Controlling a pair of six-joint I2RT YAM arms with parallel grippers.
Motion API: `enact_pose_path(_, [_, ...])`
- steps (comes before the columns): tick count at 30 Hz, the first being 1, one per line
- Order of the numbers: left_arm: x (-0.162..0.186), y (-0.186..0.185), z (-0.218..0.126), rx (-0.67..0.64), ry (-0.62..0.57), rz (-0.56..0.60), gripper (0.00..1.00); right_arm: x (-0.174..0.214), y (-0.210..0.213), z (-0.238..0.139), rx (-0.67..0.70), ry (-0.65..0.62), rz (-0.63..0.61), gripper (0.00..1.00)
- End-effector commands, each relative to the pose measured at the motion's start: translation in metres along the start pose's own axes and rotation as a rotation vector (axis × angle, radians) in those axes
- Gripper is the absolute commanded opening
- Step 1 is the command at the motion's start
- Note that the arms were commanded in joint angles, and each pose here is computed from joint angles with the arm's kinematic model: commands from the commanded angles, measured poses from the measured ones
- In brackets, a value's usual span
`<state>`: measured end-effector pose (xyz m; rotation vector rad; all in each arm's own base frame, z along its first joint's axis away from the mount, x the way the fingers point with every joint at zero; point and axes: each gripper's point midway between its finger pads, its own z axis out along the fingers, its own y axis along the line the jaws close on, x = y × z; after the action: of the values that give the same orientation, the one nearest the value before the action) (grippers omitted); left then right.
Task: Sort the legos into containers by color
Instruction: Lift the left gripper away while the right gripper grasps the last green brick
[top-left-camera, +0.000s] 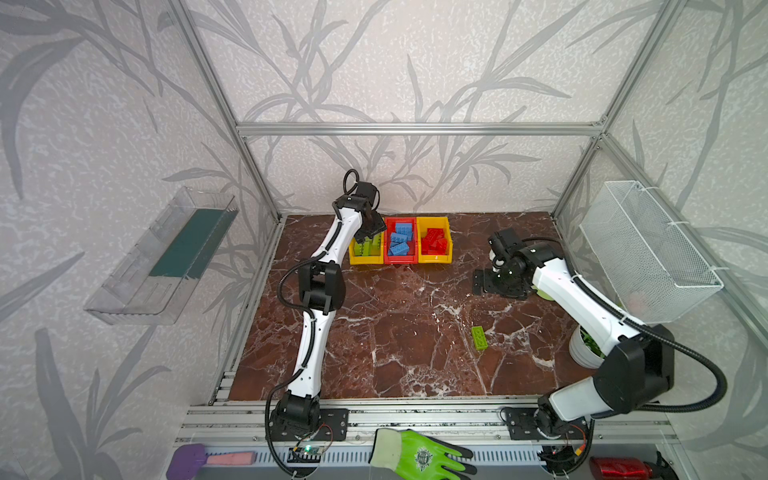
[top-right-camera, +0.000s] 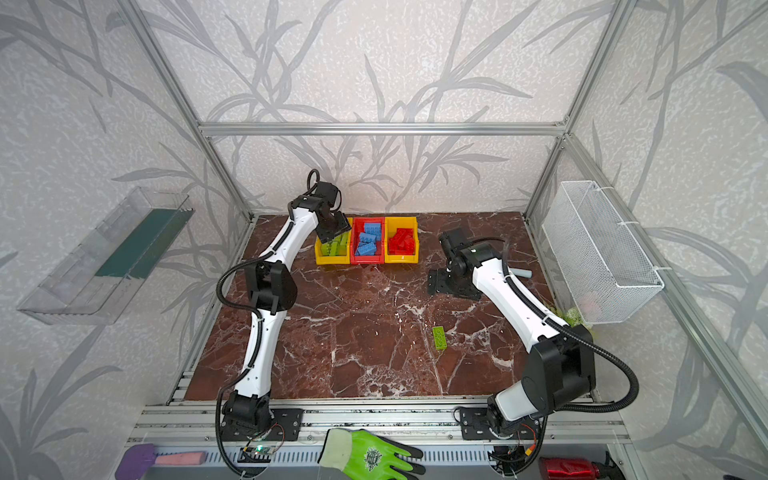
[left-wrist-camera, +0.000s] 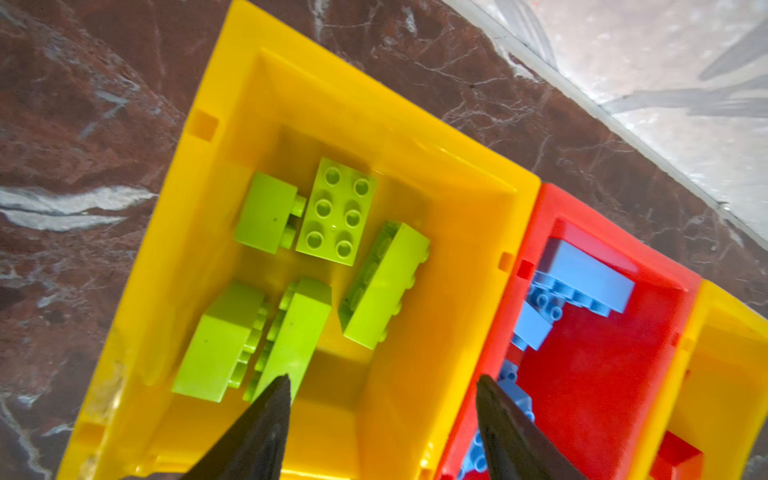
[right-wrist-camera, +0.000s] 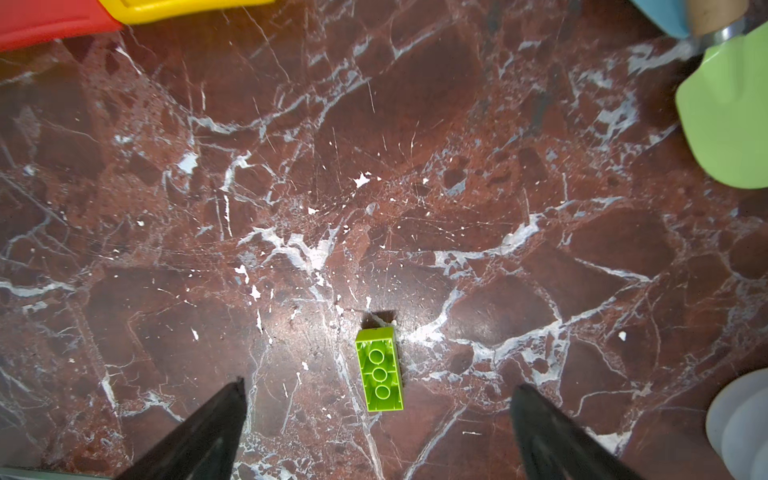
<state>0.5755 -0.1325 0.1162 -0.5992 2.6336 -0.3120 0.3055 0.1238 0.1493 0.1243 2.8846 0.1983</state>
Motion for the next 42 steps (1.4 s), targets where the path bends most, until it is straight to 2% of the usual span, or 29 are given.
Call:
enact_pose_path(1, [-0.007,-0.020,-0.060,0.097,-0.043,0.036,0.71,0.011,0.002,0.006,0.004,0.054,0.001,0.99])
enact_pose_path(5, [0.023,-0.011,-0.075,0.088,-0.002,0.042,0.71,0.028,0.004,0.013,0.003,0.095,-0.016,0.99])
enact_pose_path(14, [0.102,0.051,-0.106,0.043,0.035,-0.043,0.72,0.083,-0.003,0.041,0.001,0.186,-0.020,0.84])
enact_pose_path(15, [0.107,0.055,-0.114,0.045,0.026,-0.049,0.76,0.088,-0.002,0.044,0.006,0.189,-0.028,0.84])
enact_pose_path(17, [0.123,0.074,-0.128,0.025,0.015,-0.059,0.77,0.096,0.001,0.051,0.013,0.192,-0.043,0.81])
enact_pose_path(18, [0.129,0.082,-0.135,0.014,0.004,-0.064,0.81,0.099,0.001,0.054,0.020,0.195,-0.045,0.81])
enact_pose_path(22, [0.146,0.126,-0.166,-0.093,-0.063,-0.097,0.88,0.108,-0.003,0.070,0.037,0.210,-0.031,0.76])
enact_pose_path(26, [0.138,0.155,-0.189,-0.176,-0.152,-0.074,0.88,0.112,-0.002,0.086,0.031,0.226,-0.030,0.68])
enact_pose_path(30, [0.109,0.167,-0.190,-0.217,-0.189,-0.060,0.90,0.113,-0.005,0.098,0.055,0.232,-0.021,0.63])
enact_pose_path(36, [0.067,0.161,-0.171,-0.219,-0.160,-0.046,0.90,0.110,0.005,0.110,0.059,0.263,-0.025,0.49])
enact_pose_path(42, [0.036,0.170,-0.132,-0.238,-0.091,-0.063,0.90,0.101,0.025,0.115,0.059,0.273,-0.029,0.36])
